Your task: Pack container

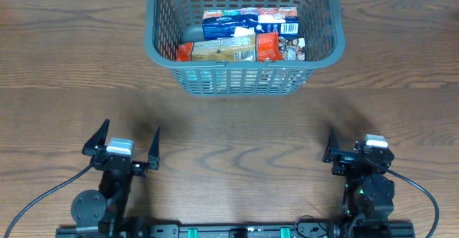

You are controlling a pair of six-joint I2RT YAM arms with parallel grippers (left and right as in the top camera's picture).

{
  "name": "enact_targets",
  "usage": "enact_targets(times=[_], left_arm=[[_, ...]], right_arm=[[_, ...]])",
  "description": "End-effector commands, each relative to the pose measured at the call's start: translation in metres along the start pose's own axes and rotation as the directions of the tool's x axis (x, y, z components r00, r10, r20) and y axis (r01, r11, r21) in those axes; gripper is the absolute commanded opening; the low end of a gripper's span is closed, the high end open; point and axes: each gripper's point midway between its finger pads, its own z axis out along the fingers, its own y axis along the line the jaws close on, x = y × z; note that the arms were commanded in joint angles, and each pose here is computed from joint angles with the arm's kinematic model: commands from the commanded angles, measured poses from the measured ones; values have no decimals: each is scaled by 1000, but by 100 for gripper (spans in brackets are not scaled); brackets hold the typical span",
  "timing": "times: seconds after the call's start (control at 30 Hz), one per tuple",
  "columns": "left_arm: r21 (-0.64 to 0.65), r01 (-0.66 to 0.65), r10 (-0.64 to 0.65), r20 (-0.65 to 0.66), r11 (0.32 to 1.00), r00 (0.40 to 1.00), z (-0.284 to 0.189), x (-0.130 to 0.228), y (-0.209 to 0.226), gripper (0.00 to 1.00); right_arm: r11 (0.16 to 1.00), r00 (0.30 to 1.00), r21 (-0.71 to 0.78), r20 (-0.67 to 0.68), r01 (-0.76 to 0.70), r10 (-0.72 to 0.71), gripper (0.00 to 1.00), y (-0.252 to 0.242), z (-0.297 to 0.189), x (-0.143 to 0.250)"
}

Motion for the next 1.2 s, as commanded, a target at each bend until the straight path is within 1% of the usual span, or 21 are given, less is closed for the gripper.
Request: enact_targets(times=[0.0, 0.23, 0.3, 0.47, 0.83, 1.17], left_arm=[[-82, -14, 14, 3, 997, 1000, 1, 3, 12, 99], [-199, 11, -18, -33, 980, 999, 1, 18, 29, 99], [-198, 19, -29, -47, 980, 998, 3, 25, 28, 99], [-199, 89, -107, -83, 976, 991, 8, 50, 26, 99], [-200, 103, -137, -163, 974, 977, 11, 87, 21, 99], [-200, 107, -140, -159, 974, 977, 12, 87, 21, 99]], right_arm=[[1000, 1000, 13, 3, -13, 12, 99, -3, 0, 1], [1000, 1000, 13, 2, -12, 12, 99, -3, 0, 1], [1000, 1000, 13, 3, -13, 12, 99, -3, 0, 1], [1000, 1000, 13, 3, -13, 12, 99, -3, 0, 1], [1000, 1000, 12, 3, -13, 12, 99, -3, 0, 1], [1000, 1000, 12, 3, -13, 12, 99, -3, 0, 1]])
